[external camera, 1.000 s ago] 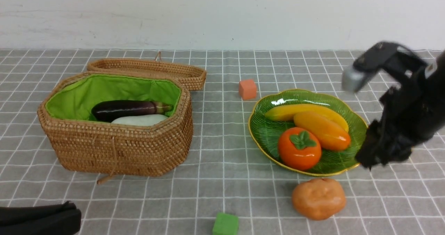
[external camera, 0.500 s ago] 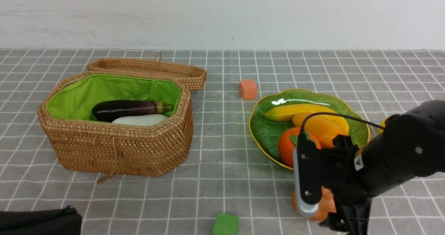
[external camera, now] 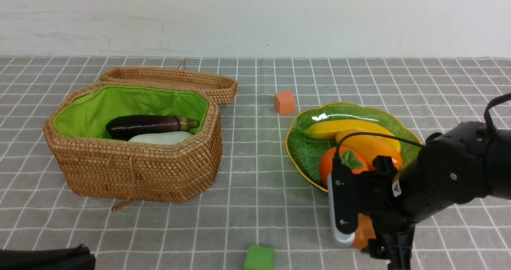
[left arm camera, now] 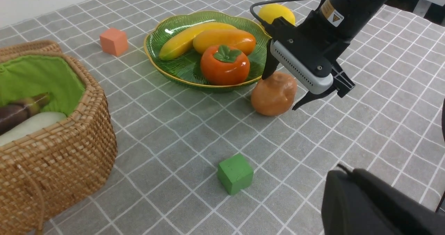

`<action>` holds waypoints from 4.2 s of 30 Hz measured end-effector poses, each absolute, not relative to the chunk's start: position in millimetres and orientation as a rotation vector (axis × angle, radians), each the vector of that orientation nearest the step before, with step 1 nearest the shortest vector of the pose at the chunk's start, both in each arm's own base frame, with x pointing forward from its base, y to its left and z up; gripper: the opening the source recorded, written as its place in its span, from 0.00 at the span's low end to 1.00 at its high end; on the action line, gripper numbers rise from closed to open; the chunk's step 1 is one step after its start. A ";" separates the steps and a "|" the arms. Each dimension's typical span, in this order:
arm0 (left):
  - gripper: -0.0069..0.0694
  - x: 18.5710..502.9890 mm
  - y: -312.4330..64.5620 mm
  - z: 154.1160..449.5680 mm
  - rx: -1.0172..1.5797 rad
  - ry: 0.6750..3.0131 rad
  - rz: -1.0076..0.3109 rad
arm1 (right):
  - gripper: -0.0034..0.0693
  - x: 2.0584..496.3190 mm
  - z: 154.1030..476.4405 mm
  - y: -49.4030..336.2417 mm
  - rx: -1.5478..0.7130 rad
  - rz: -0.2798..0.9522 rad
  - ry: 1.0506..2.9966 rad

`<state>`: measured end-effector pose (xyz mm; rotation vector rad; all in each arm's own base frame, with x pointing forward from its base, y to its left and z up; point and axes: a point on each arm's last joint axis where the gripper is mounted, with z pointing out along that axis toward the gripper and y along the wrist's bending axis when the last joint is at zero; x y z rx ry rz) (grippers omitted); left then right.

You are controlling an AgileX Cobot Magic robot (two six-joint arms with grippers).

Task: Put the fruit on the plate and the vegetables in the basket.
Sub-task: Use the right arm to grab a potato and put it into the left basket, then use the right arm to grab a lemon and put it into the right plate

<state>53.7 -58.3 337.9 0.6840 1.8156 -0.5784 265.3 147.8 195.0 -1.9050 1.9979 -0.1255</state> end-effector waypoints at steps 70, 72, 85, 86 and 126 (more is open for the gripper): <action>0.11 67.3 -46.6 349.1 0.445 1.740 -0.486 | 0.79 272.3 378.4 209.1 -1.056 0.674 2.019; 0.11 69.9 -43.1 351.3 0.385 1.726 -0.466 | 0.79 283.2 388.7 230.5 -1.066 0.722 1.903; 0.11 73.8 -35.9 351.0 0.309 1.738 -0.396 | 0.85 375.2 326.5 355.5 -1.152 0.744 1.704; 0.11 73.8 -35.9 350.9 0.308 1.740 -0.397 | 0.93 379.6 318.8 357.4 -1.156 0.720 1.723; 0.07 53.4 -62.6 348.4 0.700 1.680 -0.617 | 0.85 391.7 256.8 -36.7 0.176 -0.001 2.728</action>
